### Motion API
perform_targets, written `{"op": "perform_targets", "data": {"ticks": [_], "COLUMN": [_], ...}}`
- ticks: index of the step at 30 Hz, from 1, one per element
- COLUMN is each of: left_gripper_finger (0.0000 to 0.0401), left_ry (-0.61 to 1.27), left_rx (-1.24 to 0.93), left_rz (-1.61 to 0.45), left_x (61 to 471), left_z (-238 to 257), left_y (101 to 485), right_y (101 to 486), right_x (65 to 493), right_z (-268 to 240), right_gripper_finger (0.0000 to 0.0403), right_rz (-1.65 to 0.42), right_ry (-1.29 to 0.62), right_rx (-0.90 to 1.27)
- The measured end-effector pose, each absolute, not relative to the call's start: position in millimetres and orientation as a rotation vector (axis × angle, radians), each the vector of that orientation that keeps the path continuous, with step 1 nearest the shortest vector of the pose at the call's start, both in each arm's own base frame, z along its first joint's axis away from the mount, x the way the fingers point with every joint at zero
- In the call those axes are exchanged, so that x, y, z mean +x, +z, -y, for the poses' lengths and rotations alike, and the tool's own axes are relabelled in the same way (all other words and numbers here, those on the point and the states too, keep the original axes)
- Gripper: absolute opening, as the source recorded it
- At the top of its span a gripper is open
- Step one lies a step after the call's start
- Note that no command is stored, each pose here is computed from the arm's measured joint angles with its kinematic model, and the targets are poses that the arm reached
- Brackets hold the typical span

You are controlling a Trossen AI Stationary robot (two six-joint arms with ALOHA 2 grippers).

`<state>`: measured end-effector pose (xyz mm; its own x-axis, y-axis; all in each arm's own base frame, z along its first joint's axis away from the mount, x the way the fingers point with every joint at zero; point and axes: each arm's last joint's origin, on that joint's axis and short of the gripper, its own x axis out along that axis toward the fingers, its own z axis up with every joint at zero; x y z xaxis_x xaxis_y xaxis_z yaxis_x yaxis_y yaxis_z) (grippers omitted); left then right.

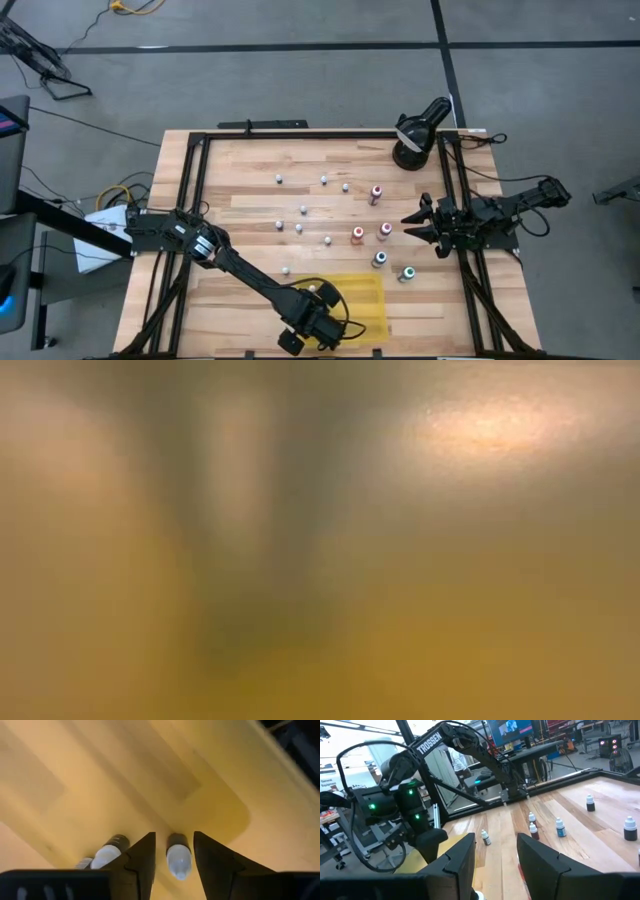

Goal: Pick & Place food coloring
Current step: Put the small red food coloring bottle in the yellow bin

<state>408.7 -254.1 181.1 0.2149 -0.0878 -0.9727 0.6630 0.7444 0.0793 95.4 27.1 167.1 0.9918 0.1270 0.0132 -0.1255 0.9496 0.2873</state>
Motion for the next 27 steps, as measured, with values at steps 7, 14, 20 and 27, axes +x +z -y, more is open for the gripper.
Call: {"op": "perform_targets", "data": {"ticks": [7,14,20,27], "left_gripper_finger": [0.0126,0.0126,0.0126,0.0126], "left_ry": [-0.556,-0.552,-0.482,-0.397], "left_rx": [0.538,0.541,0.548,0.585], "left_rz": [-1.256,-1.25,-1.279,-1.285], "left_x": [409,407,403,397], "left_z": [255,254,246,220], "left_y": [204,232,252,279], "right_y": [167,167,167,167], "right_x": [95,95,95,95], "right_z": [-27,-27,-27,-27], "right_gripper_finger": [0.0138,0.0137,0.0138,0.0137], "right_rz": [-0.006,-0.006,-0.006,-0.006], "right_ry": [0.128,0.128,0.128,0.128], "right_rx": [0.292,0.292,0.292,0.292]}}
